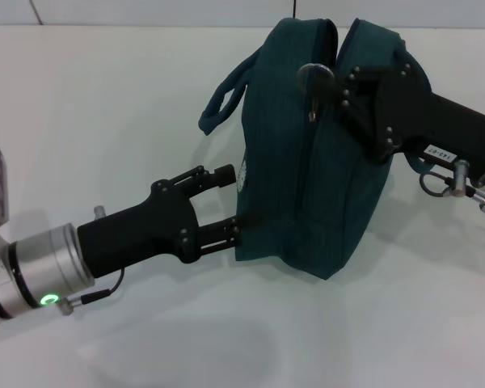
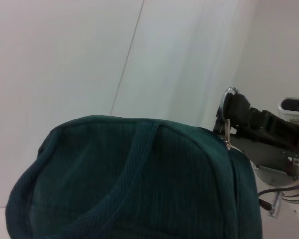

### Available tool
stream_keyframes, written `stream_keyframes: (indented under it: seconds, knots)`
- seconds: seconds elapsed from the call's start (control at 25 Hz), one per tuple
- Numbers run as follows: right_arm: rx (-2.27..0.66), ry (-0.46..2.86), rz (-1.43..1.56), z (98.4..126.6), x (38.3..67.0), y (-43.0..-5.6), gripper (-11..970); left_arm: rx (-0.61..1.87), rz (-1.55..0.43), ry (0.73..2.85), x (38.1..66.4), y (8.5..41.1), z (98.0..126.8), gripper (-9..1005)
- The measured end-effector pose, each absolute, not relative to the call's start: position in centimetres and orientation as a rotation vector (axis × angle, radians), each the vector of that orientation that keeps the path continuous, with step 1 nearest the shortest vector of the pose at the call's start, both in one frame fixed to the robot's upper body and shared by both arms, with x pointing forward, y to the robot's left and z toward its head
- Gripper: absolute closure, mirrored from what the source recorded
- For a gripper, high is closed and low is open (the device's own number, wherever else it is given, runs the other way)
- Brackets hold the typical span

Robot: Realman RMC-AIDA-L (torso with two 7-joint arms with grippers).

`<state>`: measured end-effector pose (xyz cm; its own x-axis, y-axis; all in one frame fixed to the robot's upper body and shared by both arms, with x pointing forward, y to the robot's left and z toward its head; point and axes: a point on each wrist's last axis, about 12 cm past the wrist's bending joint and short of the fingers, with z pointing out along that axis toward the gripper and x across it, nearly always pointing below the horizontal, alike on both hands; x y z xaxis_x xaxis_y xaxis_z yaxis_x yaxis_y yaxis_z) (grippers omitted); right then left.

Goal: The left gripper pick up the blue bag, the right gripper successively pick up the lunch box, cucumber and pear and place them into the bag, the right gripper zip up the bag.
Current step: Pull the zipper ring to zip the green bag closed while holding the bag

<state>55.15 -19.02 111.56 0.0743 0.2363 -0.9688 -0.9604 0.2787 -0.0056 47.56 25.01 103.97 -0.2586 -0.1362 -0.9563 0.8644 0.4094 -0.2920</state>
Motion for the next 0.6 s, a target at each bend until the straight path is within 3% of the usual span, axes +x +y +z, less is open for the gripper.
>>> stream_keyframes:
  seconds: [0.52,0.6]
  knots:
    - [-0.848,1.120,1.082,111.6,55.2,-19.0,886,0.708,-1.124,1.518,48.7,23.7,104.3,282]
    - [-0.847,1.120,1.083,111.6,55.2,-19.0,885,0.717,-1.124,1.518,48.7,23.7,104.3,368]
